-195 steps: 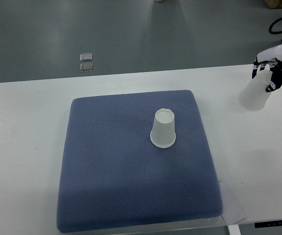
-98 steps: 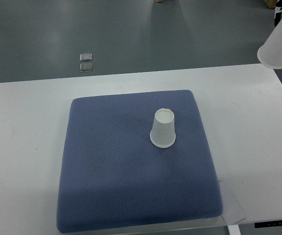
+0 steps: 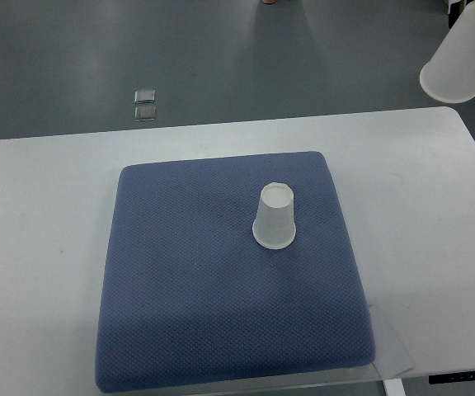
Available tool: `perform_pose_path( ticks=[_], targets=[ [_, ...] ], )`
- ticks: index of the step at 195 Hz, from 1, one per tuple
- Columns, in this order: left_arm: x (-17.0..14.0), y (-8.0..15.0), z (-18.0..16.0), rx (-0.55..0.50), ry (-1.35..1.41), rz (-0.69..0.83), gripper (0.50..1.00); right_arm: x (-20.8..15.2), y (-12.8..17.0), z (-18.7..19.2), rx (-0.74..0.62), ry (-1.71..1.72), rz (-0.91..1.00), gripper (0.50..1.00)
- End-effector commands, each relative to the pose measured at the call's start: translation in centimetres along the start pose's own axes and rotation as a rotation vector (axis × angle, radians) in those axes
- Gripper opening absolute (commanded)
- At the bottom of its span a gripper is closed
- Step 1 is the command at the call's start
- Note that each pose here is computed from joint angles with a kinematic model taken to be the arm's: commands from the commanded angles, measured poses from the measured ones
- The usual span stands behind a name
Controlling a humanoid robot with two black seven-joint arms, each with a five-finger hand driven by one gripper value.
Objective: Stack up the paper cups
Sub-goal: 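Lift the grasped cup up and away from the table, then carry the cup over the upside-down cup on the pad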
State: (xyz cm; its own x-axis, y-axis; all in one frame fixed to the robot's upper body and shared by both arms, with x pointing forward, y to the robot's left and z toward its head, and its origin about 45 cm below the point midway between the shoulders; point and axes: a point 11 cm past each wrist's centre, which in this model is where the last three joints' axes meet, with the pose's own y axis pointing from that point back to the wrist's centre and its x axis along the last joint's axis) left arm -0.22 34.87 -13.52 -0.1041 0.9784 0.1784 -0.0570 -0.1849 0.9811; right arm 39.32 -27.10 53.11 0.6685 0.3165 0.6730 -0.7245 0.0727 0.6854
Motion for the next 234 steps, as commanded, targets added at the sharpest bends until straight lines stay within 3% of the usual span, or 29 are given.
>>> perform_pose_path(
  ticks=[1,92,158,234],
  targets=[
    [0.0,0.0,0.0,0.000,0.001,-0.001,1.000,0.6,-0.1,-1.9,0.051,-0.001,0.007,0.660],
    [0.0,0.0,0.0,0.000,0.001,0.001,1.000,1.8,-0.8,-15.0,0.287,0.075,-0.028,0.664],
    [0.0,0.0,0.0,0.000,0.001,-0.001,1.000,0.4,-2.7,-18.7,0.345,0.098,-0.073,0.666],
    [0.0,0.0,0.0,0.000,0.001,-0.001,1.000,-0.7,-4.9,-20.4,0.362,0.100,-0.086,0.666]
  ],
)
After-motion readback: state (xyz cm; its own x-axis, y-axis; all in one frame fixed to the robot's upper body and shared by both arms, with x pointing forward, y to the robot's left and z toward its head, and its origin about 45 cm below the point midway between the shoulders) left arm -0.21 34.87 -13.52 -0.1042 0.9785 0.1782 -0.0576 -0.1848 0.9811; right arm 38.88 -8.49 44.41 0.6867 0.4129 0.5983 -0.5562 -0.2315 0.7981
